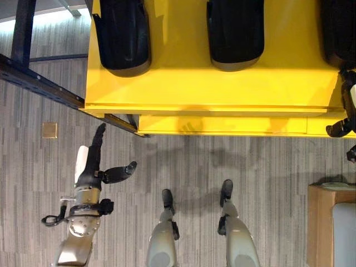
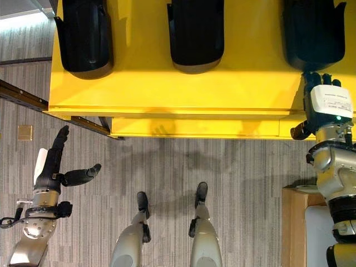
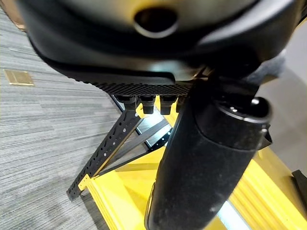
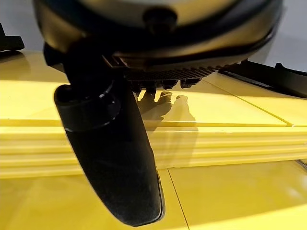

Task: Move parts from the plastic box to the shelf.

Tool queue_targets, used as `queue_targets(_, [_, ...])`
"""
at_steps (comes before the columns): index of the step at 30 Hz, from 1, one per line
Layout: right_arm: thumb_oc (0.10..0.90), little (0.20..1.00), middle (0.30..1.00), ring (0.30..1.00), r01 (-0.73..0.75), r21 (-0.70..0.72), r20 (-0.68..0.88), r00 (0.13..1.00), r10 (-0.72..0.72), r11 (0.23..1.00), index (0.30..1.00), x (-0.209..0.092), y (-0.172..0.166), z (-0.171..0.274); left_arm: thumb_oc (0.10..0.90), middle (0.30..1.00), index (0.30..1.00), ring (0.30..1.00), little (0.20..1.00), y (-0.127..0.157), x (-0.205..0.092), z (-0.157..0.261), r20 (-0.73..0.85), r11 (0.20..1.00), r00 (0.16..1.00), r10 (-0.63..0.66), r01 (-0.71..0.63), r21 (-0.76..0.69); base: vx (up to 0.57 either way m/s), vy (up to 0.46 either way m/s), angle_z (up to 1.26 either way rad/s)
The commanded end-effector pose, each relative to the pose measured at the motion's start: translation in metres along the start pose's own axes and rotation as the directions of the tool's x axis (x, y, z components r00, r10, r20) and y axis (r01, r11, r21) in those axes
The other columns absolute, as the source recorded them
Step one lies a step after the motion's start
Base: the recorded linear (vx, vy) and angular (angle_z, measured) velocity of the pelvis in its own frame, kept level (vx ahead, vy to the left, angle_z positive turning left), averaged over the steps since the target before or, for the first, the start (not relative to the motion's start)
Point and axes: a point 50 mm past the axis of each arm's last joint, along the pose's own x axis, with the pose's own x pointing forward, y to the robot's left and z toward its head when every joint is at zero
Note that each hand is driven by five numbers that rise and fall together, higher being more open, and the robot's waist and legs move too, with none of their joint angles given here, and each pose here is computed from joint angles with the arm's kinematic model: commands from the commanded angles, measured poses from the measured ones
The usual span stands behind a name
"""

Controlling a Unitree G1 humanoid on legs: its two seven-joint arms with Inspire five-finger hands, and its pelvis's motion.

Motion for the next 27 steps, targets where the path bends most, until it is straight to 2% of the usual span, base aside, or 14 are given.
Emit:
queue_targets(1, [0.900, 1.000, 1.000, 1.000, 0.103, -0.025, 0.011, 0.995, -0.103, 0.994, 1.000, 0.018, -0.037, 0.002, 0.900, 1.000, 1.000, 1.000, 1.000, 0.034, 0.003, 0.026, 0.152, 0.989, 0.978, 0.144, -0.144, -0.013, 0.00, -0.001, 0.03])
queue_targets(11, [0.900, 1.000, 1.000, 1.000, 0.089, 0.026, 0.027, 0.996, -0.090, 0.996, 1.000, 0.013, -0.025, 0.009, 0.900, 1.000, 1.000, 1.000, 1.000, 0.034, 0.004, 0.026, 0.153, 0.989, 0.977, 0.148, -0.148, -0.011, 0.00, 0.001, 0.02])
queue_targets(17, [0.900, 1.000, 1.000, 1.000, 0.001, 0.249, 0.079, 0.997, -0.021, 0.968, 1.000, -0.029, 0.028, 0.033, 0.900, 1.000, 1.000, 1.000, 1.000, 0.034, 0.003, 0.021, 0.121, 0.985, 0.978, 0.172, -0.174, 0.006, 0.00, 0.000, 0.00])
queue_targets(19, [0.900, 1.000, 1.000, 1.000, -0.011, 0.280, 0.076, 0.997, -0.010, 0.960, 1.000, -0.035, 0.035, 0.035, 0.900, 1.000, 1.000, 1.000, 1.000, 0.034, 0.003, 0.021, 0.119, 0.984, 0.977, 0.176, -0.178, 0.006, 0.00, 0.000, 0.00])
queue_targets(21, [0.900, 1.000, 1.000, 1.000, -0.060, 0.349, 0.074, 0.997, 0.036, 0.935, 1.000, -0.053, 0.056, 0.040, 0.900, 1.000, 1.000, 1.000, 1.000, 0.036, 0.002, 0.022, 0.119, 0.982, 0.976, 0.182, -0.186, 0.021, 0.00, 0.000, 0.00])
queue_targets(27, [0.900, 1.000, 1.000, 1.000, -0.111, 0.428, 0.070, 0.993, 0.090, 0.897, 1.000, -0.078, 0.076, 0.045, 0.900, 1.000, 1.000, 1.000, 1.000, 0.038, -0.002, 0.020, 0.112, 0.980, 0.976, 0.187, -0.193, 0.043, 0.00, 0.000, 0.00])
